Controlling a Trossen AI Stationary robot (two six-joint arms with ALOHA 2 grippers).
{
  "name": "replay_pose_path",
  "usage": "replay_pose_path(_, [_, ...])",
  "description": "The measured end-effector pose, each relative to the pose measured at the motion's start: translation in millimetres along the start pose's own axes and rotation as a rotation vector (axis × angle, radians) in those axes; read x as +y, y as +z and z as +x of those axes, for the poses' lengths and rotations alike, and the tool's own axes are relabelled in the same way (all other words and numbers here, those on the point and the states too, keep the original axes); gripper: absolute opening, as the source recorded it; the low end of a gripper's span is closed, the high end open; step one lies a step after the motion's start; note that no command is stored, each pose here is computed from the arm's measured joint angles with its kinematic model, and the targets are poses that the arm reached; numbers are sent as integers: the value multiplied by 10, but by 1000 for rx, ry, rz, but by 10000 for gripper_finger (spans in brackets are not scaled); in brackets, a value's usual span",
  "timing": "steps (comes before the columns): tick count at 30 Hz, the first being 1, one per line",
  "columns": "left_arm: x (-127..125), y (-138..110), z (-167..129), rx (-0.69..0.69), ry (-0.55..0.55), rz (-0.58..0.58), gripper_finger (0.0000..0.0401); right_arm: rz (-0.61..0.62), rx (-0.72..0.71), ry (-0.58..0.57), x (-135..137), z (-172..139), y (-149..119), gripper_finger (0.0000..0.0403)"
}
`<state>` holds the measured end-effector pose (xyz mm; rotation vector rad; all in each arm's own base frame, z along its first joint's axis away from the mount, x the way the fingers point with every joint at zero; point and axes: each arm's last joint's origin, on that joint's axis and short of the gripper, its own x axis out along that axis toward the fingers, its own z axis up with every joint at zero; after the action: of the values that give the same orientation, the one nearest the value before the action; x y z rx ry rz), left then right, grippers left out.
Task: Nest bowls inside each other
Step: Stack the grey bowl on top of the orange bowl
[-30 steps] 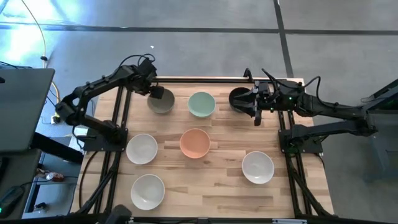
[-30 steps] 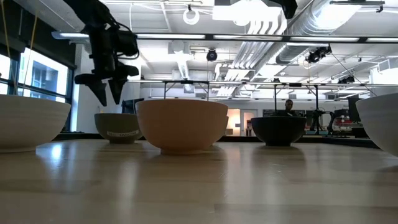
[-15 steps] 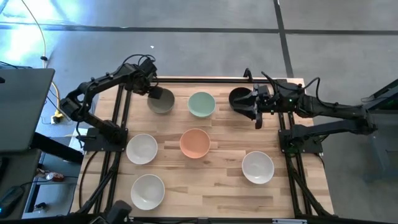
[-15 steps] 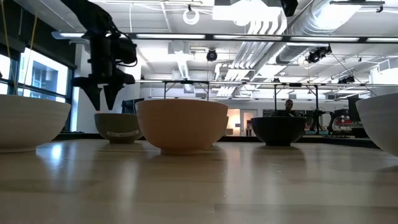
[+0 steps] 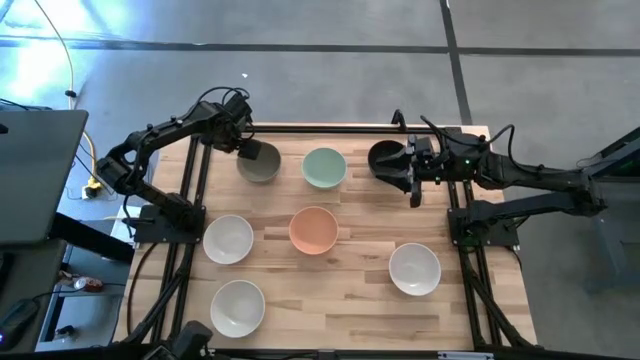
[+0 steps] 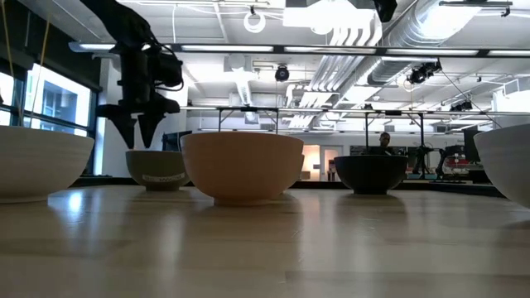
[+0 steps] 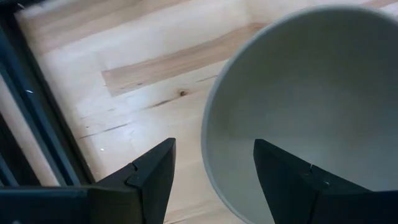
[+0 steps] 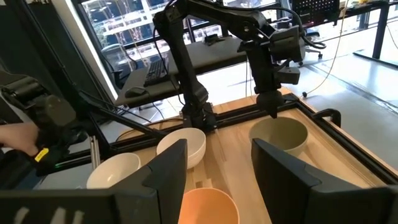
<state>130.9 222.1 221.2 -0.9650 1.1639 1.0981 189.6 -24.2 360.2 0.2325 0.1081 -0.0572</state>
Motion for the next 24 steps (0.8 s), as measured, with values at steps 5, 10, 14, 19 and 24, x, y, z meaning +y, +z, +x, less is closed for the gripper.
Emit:
replay_pose_path(5, [-25, 13, 69, 32, -10, 4, 207, 8, -1, 0, 0, 0, 1, 172])
replay_pose_path(10, [-50, 22, 127, 54, -5, 18, 207, 8, -1, -1, 0, 0, 2, 172])
replay_pose_path(14, [-75, 31, 179, 73, -15, 33, 207, 8, -3, -11, -3, 0, 1, 172])
replay_pose_path(19, [-82, 43, 204, 78, -21, 33, 202, 8, -3, -15, -4, 0, 1, 172])
replay_pose_path(24, [-78, 44, 203, 74, -12, 32, 154, 7, -1, -15, -5, 0, -1, 172])
